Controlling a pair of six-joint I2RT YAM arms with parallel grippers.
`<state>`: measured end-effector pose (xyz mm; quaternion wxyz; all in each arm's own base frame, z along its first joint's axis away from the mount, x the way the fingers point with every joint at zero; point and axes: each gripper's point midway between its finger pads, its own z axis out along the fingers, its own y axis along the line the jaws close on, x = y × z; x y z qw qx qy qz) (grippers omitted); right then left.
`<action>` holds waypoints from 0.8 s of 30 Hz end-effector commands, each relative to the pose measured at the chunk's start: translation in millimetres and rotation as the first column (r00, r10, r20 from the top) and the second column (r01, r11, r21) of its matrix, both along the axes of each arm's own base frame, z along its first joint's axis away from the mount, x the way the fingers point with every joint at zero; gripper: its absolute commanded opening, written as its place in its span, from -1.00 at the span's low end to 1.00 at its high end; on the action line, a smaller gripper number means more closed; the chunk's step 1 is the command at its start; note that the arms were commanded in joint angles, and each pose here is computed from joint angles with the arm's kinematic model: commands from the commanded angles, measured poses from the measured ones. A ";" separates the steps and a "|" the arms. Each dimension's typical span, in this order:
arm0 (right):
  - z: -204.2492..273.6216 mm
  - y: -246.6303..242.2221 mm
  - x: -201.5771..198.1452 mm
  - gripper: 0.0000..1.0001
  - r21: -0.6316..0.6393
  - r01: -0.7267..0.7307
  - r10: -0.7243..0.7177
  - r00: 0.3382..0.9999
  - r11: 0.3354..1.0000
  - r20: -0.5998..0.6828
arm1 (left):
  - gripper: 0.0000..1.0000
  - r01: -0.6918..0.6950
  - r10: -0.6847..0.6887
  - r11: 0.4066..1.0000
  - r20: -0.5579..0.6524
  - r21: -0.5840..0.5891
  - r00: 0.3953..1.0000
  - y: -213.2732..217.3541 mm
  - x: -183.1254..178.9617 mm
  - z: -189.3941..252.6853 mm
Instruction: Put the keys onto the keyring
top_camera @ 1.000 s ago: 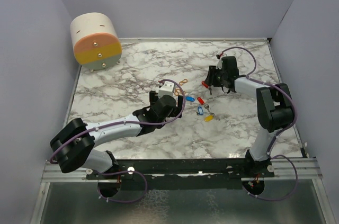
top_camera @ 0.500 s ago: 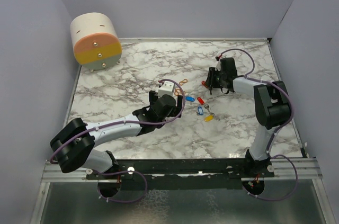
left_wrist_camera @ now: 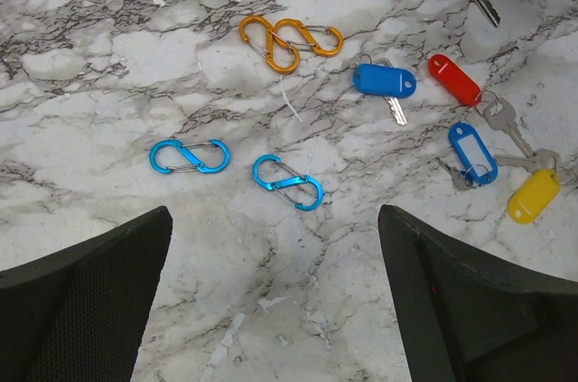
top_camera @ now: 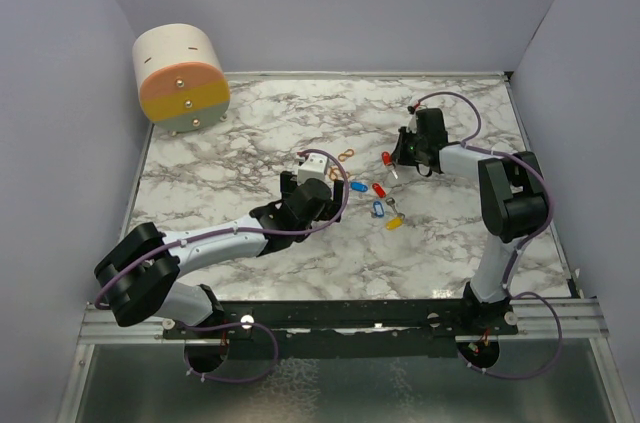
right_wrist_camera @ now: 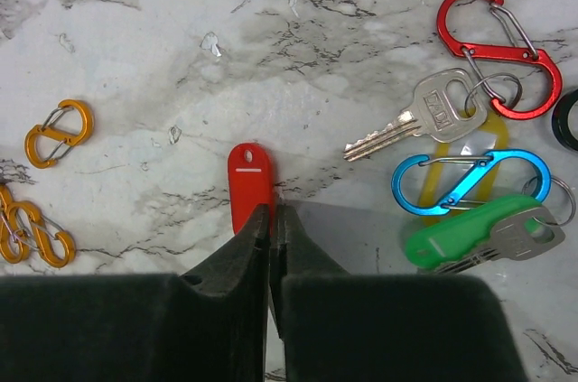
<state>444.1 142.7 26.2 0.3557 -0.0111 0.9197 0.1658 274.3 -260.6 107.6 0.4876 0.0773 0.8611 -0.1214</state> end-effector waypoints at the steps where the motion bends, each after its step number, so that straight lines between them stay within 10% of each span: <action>1: -11.7 -6.6 -3.6 -0.98 -0.026 0.019 -0.020 0.999 0.999 -0.026 | 0.98 -0.019 0.019 1.000 -0.006 0.016 1.000 6.7 0.6 -7.8; 24: 79.2 2.3 -25.2 -0.98 0.032 -0.027 0.020 0.978 0.999 0.209 | 0.96 -0.100 0.101 0.995 -0.066 0.024 0.993 4.1 35.6 -27.9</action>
